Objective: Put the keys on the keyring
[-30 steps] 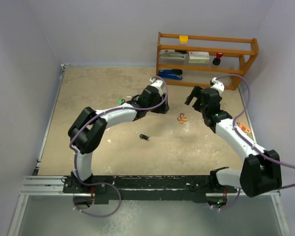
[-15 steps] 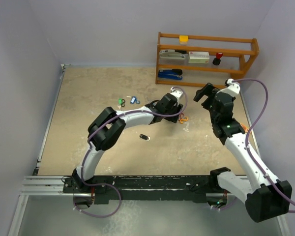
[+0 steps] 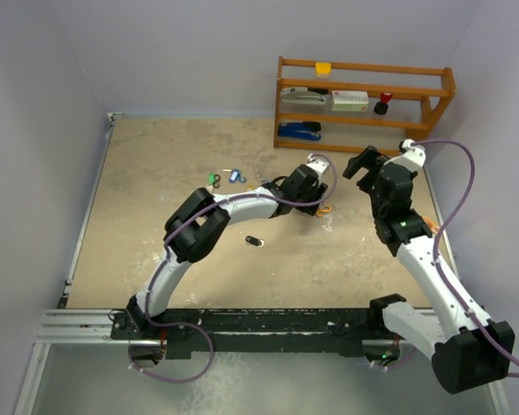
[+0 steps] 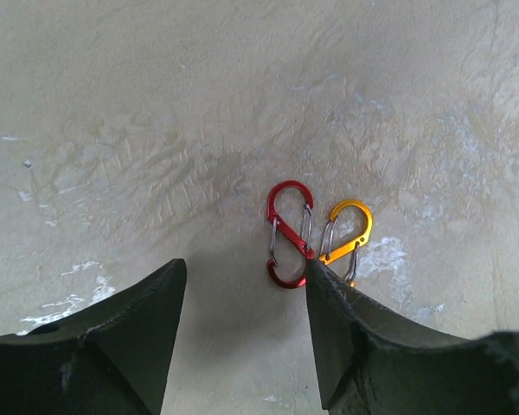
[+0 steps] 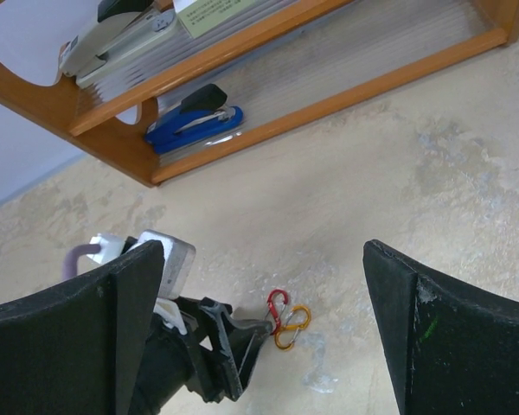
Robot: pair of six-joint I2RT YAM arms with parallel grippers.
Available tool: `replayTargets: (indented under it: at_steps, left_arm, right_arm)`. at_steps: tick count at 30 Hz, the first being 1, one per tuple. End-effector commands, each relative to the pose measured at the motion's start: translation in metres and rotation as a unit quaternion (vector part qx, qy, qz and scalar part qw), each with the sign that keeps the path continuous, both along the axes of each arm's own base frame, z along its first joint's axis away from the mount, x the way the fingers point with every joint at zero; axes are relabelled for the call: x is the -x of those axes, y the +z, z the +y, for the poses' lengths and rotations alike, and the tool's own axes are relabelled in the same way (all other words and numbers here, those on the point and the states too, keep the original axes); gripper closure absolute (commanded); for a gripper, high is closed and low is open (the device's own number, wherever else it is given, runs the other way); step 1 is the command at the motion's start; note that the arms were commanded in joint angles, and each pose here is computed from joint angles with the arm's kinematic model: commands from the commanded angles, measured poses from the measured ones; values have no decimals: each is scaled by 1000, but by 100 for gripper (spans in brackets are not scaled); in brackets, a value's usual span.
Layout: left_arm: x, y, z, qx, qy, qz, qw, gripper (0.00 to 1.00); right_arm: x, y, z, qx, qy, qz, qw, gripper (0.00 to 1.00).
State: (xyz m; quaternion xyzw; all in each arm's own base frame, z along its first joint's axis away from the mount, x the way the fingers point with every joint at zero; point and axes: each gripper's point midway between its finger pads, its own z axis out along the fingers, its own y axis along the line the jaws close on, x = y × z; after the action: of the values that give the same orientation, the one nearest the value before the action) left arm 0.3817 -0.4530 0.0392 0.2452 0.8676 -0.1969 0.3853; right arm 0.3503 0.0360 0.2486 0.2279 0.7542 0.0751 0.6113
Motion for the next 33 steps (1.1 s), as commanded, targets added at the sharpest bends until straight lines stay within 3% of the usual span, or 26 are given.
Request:
replayTargets:
  at_steps: [1, 16, 33]
  left_arm:
    - [-7, 12, -18, 18, -15, -20, 1000, 45]
    - [-6, -3, -25, 11, -19, -13, 1000, 46]
    - [-7, -31, -10, -53, 10, -36, 998, 47]
  right_arm:
    - [4, 17, -9, 3, -15, -29, 999, 0]
    - [11, 24, -13, 4, -20, -40, 999, 0]
    - [9, 21, -9, -3, -12, -37, 999, 0]
